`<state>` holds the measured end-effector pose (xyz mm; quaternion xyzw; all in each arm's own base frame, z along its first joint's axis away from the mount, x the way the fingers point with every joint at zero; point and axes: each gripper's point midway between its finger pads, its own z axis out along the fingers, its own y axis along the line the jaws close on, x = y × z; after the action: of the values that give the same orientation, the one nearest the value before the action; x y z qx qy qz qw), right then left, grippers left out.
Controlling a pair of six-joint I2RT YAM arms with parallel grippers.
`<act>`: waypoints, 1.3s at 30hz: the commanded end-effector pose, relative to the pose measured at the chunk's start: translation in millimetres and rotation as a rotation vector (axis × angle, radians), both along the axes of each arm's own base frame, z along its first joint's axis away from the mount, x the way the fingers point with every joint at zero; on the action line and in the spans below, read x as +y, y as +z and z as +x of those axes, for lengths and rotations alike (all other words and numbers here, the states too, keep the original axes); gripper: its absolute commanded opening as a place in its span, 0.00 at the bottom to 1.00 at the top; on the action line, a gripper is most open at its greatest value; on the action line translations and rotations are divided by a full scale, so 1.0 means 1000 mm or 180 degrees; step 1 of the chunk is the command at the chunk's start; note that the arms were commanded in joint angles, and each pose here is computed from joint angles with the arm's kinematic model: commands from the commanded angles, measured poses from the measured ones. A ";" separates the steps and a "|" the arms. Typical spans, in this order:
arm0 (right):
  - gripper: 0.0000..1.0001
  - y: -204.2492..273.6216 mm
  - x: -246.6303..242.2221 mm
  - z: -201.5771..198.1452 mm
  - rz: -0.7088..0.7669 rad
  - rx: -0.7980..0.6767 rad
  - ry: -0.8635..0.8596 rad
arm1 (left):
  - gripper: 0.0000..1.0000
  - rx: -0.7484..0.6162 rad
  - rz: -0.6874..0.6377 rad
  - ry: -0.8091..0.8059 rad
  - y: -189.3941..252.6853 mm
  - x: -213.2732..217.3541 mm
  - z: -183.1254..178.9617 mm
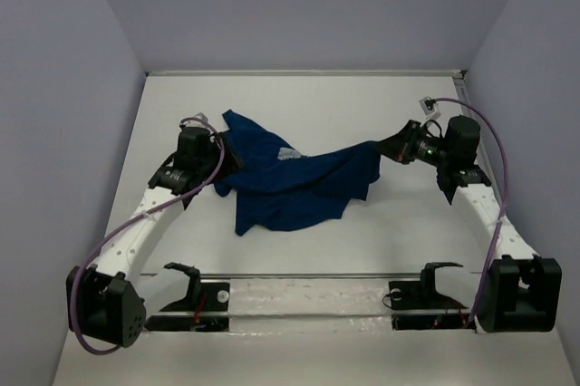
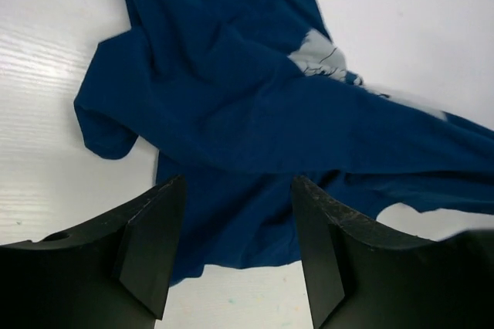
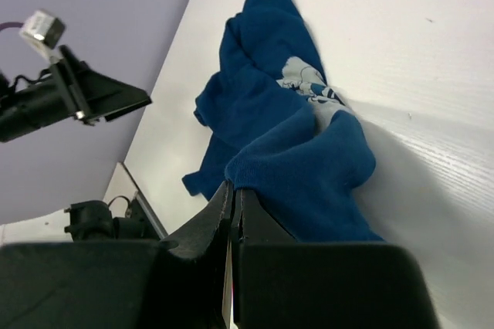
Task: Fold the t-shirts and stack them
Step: Move the tshirt to the center of the board, then flatten out the tshirt
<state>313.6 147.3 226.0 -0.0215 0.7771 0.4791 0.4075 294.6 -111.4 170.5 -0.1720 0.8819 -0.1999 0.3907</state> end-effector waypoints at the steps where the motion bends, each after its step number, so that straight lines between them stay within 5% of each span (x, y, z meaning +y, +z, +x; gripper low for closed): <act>1: 0.00 0.006 -0.004 -0.011 -0.0092 -0.0126 -0.0050 | 0.50 -0.0374 -0.0197 0.0039 0.016 -0.011 0.039; 9: 0.00 -0.009 -0.009 -0.032 -0.0201 0.0049 -0.0183 | 0.44 0.0214 0.0159 0.0489 -0.047 0.013 0.064; 16: 0.00 -0.021 -0.012 -0.034 -0.0259 0.0185 -0.0219 | 0.57 0.0528 0.0225 0.0583 -0.086 0.025 0.044; 23: 0.00 -0.022 -0.012 -0.033 -0.0288 0.0245 -0.0209 | 0.58 0.0658 0.0181 0.0456 -0.105 0.016 0.050; 39: 0.00 -0.028 -0.013 -0.040 -0.0290 0.0299 -0.0239 | 0.40 0.0850 0.0584 0.0656 -0.124 0.042 0.032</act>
<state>271.9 135.6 192.3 0.0193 0.8210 0.4318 0.3729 333.4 -83.9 46.7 -0.2474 0.9196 -0.0867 0.2925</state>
